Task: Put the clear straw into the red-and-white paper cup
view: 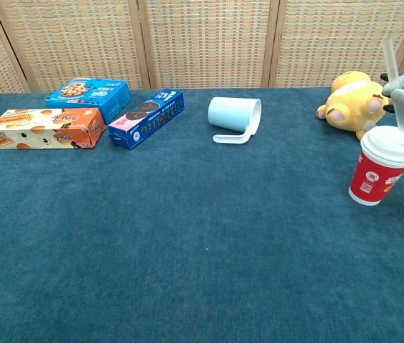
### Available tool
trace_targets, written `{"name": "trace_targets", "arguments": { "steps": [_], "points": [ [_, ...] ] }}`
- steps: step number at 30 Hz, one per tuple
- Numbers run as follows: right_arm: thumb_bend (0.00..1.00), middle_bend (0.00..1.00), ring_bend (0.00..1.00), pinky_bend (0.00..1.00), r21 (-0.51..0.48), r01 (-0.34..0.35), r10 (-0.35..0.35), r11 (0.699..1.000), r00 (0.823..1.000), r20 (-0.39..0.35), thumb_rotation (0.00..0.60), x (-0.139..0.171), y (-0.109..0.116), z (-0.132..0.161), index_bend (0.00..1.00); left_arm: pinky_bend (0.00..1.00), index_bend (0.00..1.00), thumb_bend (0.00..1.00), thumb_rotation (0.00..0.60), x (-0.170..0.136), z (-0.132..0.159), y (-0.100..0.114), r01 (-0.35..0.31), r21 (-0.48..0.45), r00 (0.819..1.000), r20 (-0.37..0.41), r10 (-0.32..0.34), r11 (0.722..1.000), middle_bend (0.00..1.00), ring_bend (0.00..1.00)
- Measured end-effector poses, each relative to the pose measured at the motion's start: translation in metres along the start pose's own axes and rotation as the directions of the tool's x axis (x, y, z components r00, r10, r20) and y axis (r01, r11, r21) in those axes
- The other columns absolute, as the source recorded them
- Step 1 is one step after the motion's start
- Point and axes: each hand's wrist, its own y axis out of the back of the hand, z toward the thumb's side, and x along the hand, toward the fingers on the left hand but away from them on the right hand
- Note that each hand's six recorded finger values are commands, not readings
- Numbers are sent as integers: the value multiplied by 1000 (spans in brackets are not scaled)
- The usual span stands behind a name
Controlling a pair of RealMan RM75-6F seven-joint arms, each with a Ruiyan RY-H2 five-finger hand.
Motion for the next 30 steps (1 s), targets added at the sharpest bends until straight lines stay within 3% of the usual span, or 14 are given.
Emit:
{"name": "trace_targets", "arguments": {
  "steps": [15, 26, 30],
  "points": [
    [579, 67, 0, 0, 4, 25, -25, 1000, 999, -28, 600, 2, 3, -7, 707, 0, 0, 54, 600, -2, 0, -7, 11, -7, 1000, -1, -11, 1000, 0, 0],
    [374, 29, 0, 0, 45, 13, -11, 999, 999, -38, 600, 3, 1, -13, 470, 0, 0, 55, 600, -4, 0, -5, 4, -3, 1000, -1, -4, 1000, 0, 0],
    [359, 27, 0, 0, 43, 11, -10, 999, 999, -42, 600, 4, 1, -13, 436, 0, 0, 55, 600, -5, 0, -5, 5, -5, 1000, -2, -5, 1000, 0, 0]
  ]
}}
